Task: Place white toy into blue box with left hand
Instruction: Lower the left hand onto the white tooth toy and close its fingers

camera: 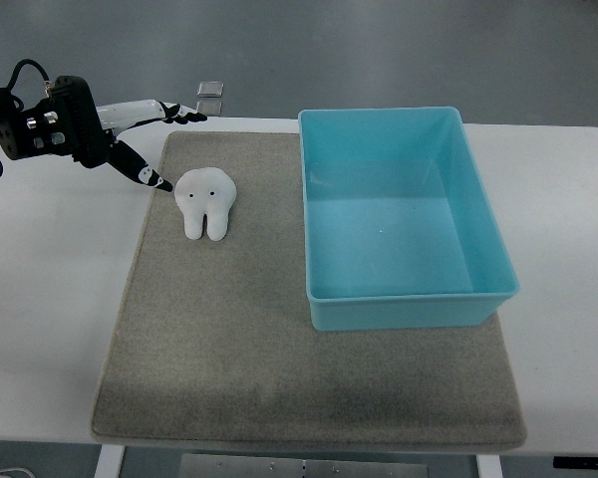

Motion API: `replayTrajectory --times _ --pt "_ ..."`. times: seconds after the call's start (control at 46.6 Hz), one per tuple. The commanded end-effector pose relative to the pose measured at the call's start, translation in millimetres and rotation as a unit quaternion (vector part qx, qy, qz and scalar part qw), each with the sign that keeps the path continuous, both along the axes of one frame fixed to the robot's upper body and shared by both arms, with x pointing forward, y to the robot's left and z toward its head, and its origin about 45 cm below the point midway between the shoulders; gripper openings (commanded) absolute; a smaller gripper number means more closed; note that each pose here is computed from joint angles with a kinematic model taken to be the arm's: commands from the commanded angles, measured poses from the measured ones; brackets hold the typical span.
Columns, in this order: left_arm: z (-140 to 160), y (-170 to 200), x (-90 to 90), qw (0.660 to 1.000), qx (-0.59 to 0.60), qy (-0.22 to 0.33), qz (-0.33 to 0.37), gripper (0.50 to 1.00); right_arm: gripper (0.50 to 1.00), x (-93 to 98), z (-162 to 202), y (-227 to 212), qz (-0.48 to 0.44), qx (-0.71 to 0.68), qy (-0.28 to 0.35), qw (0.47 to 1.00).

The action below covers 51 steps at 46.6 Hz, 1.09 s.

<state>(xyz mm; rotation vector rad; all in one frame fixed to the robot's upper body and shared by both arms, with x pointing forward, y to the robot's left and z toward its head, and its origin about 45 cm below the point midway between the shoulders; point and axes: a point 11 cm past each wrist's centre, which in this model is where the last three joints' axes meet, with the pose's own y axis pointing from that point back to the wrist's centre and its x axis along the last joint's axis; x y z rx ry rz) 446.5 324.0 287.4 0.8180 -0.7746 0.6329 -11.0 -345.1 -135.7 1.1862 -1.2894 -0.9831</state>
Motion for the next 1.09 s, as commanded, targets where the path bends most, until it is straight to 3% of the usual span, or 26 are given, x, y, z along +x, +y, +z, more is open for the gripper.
replayTrajectory --times 0.0,0.322,1.072 --pt "-1 -1 0.2 1.0 0.006 -0.002 -0.003 0.943 0.938 0.0 0 0 0.0 0.0 0.0 1.0" --pt "-5 -18 -2.8 0.999 0.016 0.003 -0.028 0.919 0.936 0.0 0 0 0.0 0.0 0.0 1.0" --pt "-30 -49 -3.9 0.998 0.037 -0.015 -0.054 0.919 0.936 0.0 0 0 0.0 0.001 0.0 1.0"
